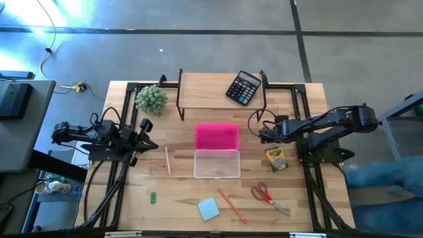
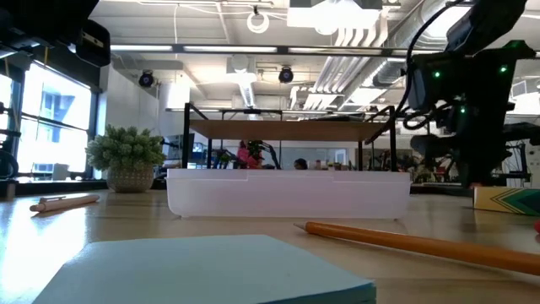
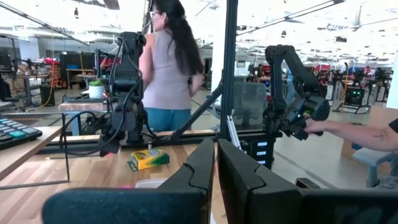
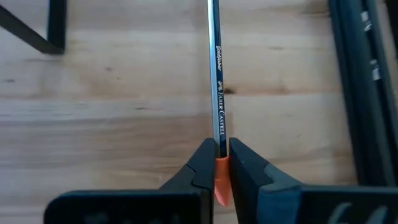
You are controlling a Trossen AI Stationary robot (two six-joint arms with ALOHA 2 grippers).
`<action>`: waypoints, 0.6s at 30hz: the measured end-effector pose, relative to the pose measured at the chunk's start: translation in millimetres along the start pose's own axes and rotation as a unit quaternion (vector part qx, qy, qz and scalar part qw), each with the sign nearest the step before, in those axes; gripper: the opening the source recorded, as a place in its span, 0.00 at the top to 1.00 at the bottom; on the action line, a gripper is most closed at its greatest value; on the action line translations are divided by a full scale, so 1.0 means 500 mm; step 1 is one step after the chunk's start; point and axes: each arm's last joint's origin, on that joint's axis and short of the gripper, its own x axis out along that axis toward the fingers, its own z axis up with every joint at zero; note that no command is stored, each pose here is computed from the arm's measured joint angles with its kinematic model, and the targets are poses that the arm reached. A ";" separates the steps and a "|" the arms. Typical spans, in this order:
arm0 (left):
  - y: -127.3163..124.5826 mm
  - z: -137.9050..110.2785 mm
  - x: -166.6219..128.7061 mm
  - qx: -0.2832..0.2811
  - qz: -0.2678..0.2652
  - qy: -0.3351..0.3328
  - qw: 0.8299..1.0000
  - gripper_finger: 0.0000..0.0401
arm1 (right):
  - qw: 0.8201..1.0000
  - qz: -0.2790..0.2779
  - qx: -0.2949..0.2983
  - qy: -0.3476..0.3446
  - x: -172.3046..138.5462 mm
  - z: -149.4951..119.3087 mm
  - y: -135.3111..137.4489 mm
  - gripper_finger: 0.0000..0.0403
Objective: Pack school essentials
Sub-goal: Put the black pencil into the supply box
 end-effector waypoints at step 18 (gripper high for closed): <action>0.000 0.000 0.000 0.000 0.000 0.000 1.000 0.97 | 0.987 0.116 0.037 -0.102 -0.081 0.053 -0.068 0.96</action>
